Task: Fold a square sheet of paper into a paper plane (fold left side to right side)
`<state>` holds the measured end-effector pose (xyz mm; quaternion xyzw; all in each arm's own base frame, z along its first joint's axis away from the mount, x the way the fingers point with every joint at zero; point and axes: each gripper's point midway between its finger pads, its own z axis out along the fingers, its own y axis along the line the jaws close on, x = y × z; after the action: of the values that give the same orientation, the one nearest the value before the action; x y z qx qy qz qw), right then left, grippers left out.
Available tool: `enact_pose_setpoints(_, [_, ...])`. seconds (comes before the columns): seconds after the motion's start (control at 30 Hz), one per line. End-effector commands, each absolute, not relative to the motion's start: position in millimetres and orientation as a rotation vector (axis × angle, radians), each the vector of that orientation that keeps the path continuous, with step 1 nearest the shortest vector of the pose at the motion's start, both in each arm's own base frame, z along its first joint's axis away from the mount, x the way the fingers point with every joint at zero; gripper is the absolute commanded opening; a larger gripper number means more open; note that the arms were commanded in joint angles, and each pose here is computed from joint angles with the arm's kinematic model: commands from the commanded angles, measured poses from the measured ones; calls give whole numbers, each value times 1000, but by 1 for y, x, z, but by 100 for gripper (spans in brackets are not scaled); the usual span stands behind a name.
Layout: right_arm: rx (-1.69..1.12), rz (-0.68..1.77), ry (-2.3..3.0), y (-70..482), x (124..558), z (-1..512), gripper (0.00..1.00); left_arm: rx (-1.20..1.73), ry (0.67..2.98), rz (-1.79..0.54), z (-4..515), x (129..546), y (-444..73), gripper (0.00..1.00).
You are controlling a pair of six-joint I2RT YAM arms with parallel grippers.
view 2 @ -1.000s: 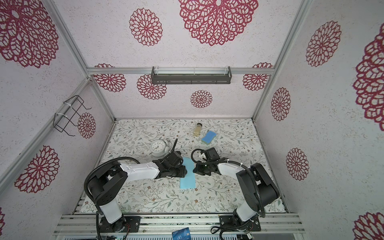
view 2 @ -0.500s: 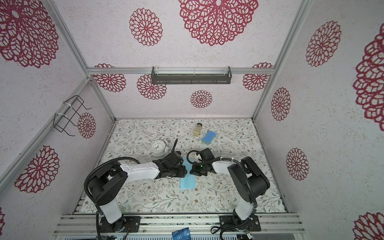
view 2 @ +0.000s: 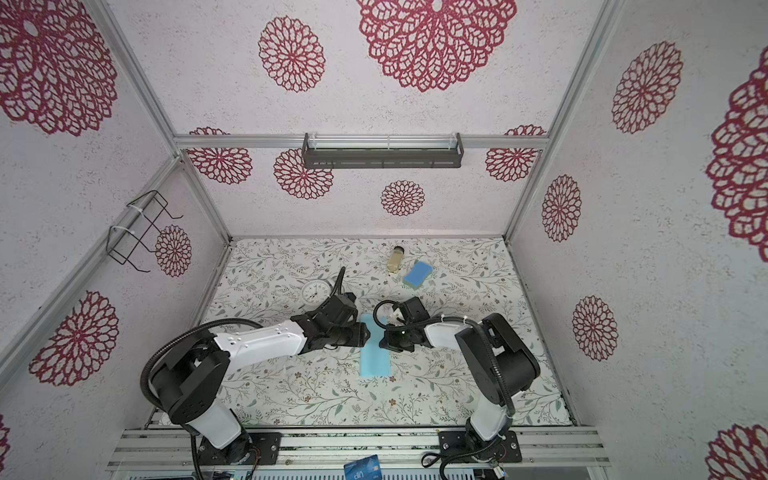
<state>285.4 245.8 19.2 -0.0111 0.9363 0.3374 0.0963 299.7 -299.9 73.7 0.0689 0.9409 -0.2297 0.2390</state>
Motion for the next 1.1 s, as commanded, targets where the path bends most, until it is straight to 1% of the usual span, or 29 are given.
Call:
enact_pose_setpoints(0.0, [-19, 888, 2837, 231, 276, -2, 0, 252, 2542, -690, 86, 300, -308, 50])
enact_pose_setpoints(0.1, [-17, 890, 2840, 232, 276, -3, 0, 269, 2548, -730, 81, 298, -314, 43])
enact_pose_setpoints(0.23, [-15, 895, 2839, 232, 276, -3, 0, 278, 2564, -730, 70, 297, -315, 35])
enact_pose_setpoints(0.7, [-17, 900, 2840, 232, 276, -2, 0, 299, 2618, -656, 38, 297, -305, 23])
enact_pose_setpoints(0.87, [-13, 920, 2831, 235, 277, 2, 0, 289, 2637, -637, 27, 296, -302, 21])
enact_pose_setpoints(1.07, [1, 985, 2797, 243, 284, 13, 0, 277, 2651, -632, 20, 295, -301, 21])
